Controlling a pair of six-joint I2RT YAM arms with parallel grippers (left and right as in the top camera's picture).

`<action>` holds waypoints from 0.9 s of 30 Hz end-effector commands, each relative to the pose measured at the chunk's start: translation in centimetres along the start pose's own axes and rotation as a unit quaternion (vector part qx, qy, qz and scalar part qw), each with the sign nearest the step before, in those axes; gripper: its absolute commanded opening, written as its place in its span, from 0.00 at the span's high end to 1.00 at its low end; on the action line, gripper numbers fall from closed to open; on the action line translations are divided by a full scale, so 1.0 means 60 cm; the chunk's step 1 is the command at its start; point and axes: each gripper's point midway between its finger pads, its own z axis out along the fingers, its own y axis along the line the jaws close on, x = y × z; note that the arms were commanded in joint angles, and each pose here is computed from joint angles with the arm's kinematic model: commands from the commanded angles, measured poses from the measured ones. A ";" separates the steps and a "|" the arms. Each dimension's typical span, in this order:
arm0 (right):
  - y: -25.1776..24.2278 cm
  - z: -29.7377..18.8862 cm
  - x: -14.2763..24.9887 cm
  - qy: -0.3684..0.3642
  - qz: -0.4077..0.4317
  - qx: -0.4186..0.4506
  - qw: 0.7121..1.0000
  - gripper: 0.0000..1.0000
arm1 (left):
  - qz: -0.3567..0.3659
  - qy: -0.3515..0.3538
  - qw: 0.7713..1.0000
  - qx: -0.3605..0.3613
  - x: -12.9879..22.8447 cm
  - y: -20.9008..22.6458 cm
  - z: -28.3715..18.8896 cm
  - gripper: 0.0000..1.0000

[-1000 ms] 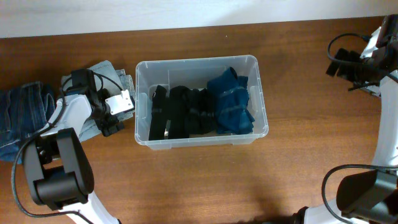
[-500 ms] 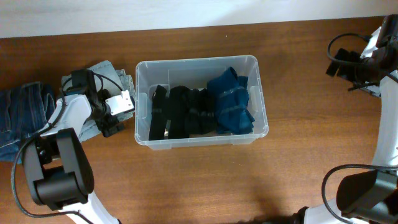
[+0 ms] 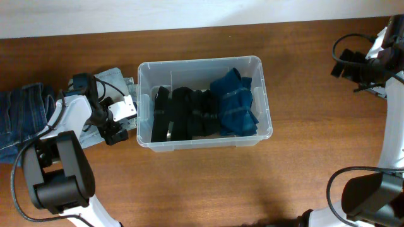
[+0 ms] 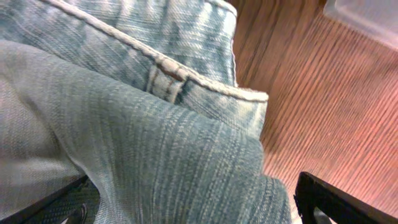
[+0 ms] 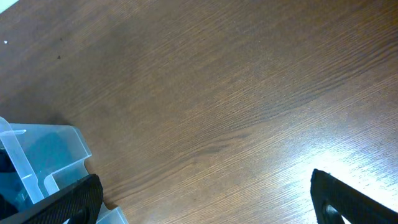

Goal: Pack container
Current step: 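Lower the left gripper onto the light-blue jeans edge and close, then lift the light-blue jeans with the left gripper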

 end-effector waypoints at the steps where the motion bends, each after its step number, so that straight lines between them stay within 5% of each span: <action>1: -0.004 -0.006 -0.004 -0.006 -0.002 0.004 1.000 0.01 | -0.028 -0.021 0.998 0.043 -0.010 -0.035 0.016 0.00; 18: -0.004 -0.006 -0.004 -0.006 -0.002 0.004 1.000 0.01 | -0.013 0.055 0.989 -0.140 0.024 0.104 0.001 0.00; 27: -0.004 -0.006 -0.004 -0.006 -0.002 0.004 1.000 0.01 | -0.194 0.004 0.938 -0.286 0.016 0.208 -0.045 0.00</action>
